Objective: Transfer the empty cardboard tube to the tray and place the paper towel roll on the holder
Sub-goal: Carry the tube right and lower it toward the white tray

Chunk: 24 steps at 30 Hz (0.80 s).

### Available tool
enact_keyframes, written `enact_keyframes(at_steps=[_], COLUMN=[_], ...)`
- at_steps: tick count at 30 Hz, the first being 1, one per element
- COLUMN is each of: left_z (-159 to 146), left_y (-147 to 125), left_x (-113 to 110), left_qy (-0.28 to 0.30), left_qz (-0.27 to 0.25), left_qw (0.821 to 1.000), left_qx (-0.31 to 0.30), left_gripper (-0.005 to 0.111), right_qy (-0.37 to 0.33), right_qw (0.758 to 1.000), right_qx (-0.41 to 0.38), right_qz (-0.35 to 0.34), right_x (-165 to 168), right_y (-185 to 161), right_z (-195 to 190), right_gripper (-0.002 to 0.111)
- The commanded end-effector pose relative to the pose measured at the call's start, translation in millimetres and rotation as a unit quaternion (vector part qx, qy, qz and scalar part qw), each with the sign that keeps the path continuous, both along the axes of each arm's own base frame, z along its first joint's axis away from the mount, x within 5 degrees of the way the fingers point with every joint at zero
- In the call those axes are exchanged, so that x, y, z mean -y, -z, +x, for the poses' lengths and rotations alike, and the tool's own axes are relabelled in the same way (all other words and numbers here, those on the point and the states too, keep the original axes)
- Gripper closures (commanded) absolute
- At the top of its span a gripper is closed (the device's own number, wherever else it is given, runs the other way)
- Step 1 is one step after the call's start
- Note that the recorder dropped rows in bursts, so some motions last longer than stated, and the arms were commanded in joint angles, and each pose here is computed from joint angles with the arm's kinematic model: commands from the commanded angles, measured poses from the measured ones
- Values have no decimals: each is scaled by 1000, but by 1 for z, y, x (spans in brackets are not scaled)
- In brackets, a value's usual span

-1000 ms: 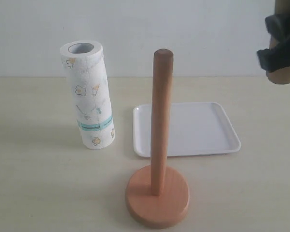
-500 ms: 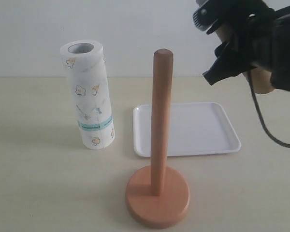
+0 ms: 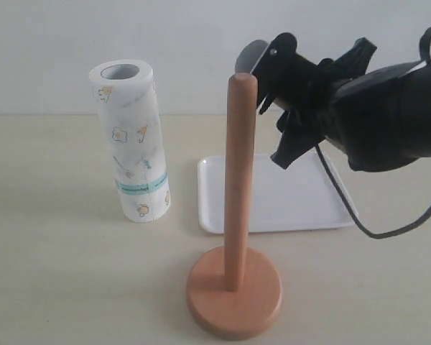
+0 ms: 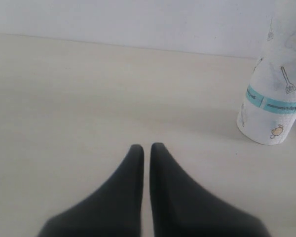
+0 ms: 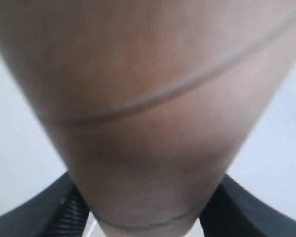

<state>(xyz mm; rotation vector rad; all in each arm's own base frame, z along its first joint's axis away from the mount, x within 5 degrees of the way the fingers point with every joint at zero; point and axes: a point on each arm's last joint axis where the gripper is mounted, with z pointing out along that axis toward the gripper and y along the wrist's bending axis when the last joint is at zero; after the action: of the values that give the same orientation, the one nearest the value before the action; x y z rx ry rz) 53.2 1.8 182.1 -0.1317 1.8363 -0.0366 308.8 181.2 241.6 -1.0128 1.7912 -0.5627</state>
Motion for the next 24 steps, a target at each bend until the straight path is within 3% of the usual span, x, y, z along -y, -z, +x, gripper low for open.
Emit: enact_keyframes(at_steps=[1,10,24], left_z=[0,0,0], left_y=[1,1,1], left_x=[0,0,0], left_qy=[1,1,1], left_qz=[-3,-3,-3], left_qw=[1000,1000,1000], left_qx=[-1,-1,-1], left_gripper=[103,103,103], right_qy=[-24,-46,-48], right_qw=[999,996,993], right_qx=[-6,-32,-62], right_qz=[-26,-76,-87], right_x=[-6,-13,-24], right_y=[13,48,77], right_z=[5,13,24], right_gripper=[108,108,108])
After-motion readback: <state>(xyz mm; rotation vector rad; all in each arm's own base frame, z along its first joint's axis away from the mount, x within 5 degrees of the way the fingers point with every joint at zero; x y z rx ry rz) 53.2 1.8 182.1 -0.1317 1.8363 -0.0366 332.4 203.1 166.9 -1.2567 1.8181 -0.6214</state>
